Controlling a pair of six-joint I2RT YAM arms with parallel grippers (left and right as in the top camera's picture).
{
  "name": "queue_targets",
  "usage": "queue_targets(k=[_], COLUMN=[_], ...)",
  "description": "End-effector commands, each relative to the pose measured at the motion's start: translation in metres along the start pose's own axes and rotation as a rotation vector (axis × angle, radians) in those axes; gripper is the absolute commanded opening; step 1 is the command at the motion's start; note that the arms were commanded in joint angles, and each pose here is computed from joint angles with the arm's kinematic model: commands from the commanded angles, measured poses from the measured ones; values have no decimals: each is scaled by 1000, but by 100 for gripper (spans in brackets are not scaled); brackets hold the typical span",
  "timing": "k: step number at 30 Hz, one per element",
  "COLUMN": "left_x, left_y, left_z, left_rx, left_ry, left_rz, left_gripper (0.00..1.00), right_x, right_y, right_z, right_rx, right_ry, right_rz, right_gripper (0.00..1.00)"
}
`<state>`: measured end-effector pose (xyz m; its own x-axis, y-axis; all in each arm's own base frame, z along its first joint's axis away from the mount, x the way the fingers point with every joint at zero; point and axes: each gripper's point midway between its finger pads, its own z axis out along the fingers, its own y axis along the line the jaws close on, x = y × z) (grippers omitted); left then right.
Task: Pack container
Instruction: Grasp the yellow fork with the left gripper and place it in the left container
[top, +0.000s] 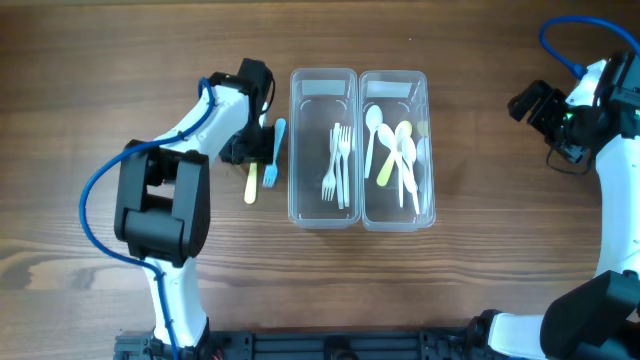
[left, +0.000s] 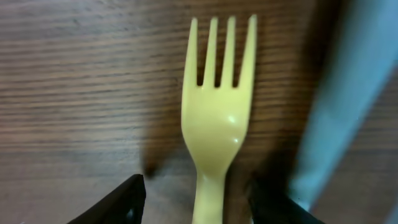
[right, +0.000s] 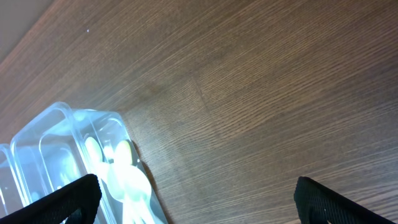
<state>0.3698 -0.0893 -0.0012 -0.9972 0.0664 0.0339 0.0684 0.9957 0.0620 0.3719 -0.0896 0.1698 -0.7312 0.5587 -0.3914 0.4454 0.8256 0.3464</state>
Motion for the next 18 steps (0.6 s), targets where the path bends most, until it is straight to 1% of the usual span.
queue_targets(k=[1,2,4,6,7,8,11,14,16,18], left_x=[4,3,3,3,4,5,12,14,7,-2], left_y=[0,0,1,2,2,2,5,10,13,13], left_z=[13,14,14,14,14,14,10,-11,-44,-89], left_rx=[12,12,12,12,12,11,3,1,9,29], left_ry=[22,19,17,20,22,29,55,62,28,-36], left_rz=[18,17,14,12,12,12,11,3,-8,-17], left_gripper=[46,41,25,15,7,4,4,4,4,4], right_x=[-8,-7,-6,-6,-6,-6,-6,-6,-6,-6], right_y=[8,7,7,7,8,8,8,8,8,8], right_z=[-12,-12,-12,-12,-12,-12,-12,-12,-12,-12], right_rx=[-19,-18,-17,-17,-18,-18,-18,-18,-18,-18], right_ry=[-33,-30,-26,-26,-26,-26,-26,-26,-26,-26], right_rz=[-4,-3,-2,-3,-4,-4,-4,-3,-3,-3], right_gripper=[100,100,100,100,100,100,100,100,100,100])
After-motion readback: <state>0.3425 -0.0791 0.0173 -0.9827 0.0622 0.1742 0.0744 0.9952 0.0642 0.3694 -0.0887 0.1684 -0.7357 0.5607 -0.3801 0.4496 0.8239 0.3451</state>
